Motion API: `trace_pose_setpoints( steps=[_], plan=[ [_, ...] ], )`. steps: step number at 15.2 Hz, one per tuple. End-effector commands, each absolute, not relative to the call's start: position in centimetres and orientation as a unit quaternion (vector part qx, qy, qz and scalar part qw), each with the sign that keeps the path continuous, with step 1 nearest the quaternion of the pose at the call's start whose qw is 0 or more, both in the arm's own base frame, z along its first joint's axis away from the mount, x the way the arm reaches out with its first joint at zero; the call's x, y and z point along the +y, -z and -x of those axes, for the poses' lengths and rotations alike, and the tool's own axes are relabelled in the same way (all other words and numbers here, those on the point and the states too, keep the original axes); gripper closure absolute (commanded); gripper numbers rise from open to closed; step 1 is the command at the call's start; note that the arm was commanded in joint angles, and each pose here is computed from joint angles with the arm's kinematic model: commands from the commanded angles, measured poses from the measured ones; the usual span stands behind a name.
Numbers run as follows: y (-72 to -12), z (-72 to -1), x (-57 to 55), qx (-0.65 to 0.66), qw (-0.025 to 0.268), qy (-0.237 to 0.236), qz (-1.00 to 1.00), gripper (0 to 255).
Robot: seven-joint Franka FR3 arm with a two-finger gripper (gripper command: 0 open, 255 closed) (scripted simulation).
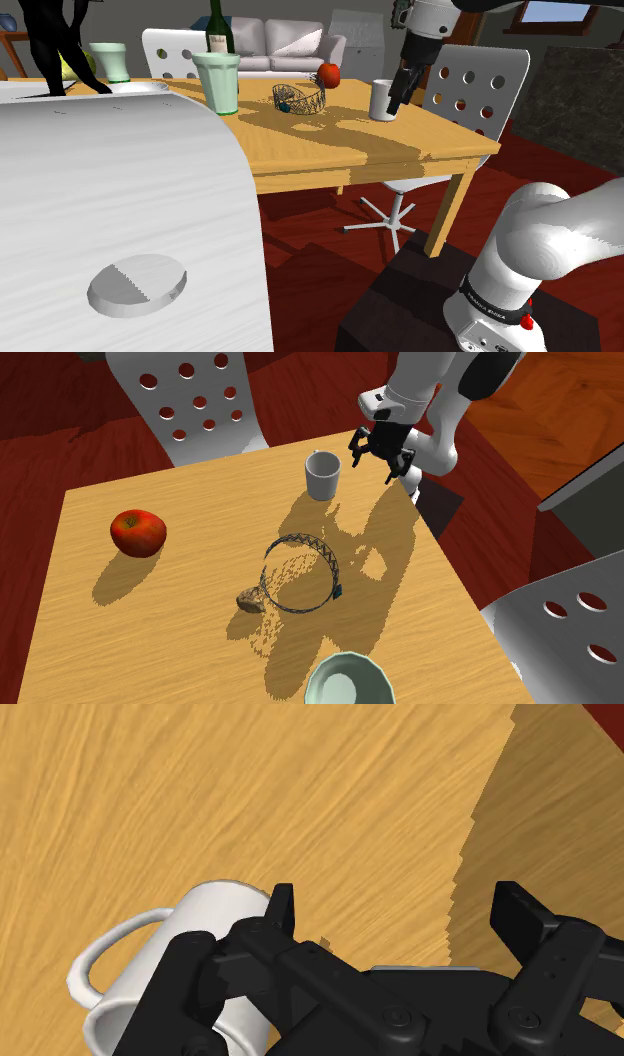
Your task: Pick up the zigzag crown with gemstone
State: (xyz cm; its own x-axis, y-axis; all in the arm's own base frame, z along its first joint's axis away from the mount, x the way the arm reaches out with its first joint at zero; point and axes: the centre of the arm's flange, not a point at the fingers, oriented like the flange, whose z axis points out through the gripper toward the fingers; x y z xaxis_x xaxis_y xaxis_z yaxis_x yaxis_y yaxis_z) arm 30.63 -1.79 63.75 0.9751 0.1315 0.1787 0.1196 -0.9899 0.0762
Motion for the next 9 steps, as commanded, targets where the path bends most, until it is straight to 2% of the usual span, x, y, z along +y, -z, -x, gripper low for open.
trace_pose_setpoints(
  steps=[1, 9],
  plan=[
    [-63.7, -30.6, -1.8, 0.063, 0.032, -0.092, -0.993, 0],
    [-63.8, -40.8, 1.7, 0.076, 0.03, -0.083, -0.993, 0]
  ],
)
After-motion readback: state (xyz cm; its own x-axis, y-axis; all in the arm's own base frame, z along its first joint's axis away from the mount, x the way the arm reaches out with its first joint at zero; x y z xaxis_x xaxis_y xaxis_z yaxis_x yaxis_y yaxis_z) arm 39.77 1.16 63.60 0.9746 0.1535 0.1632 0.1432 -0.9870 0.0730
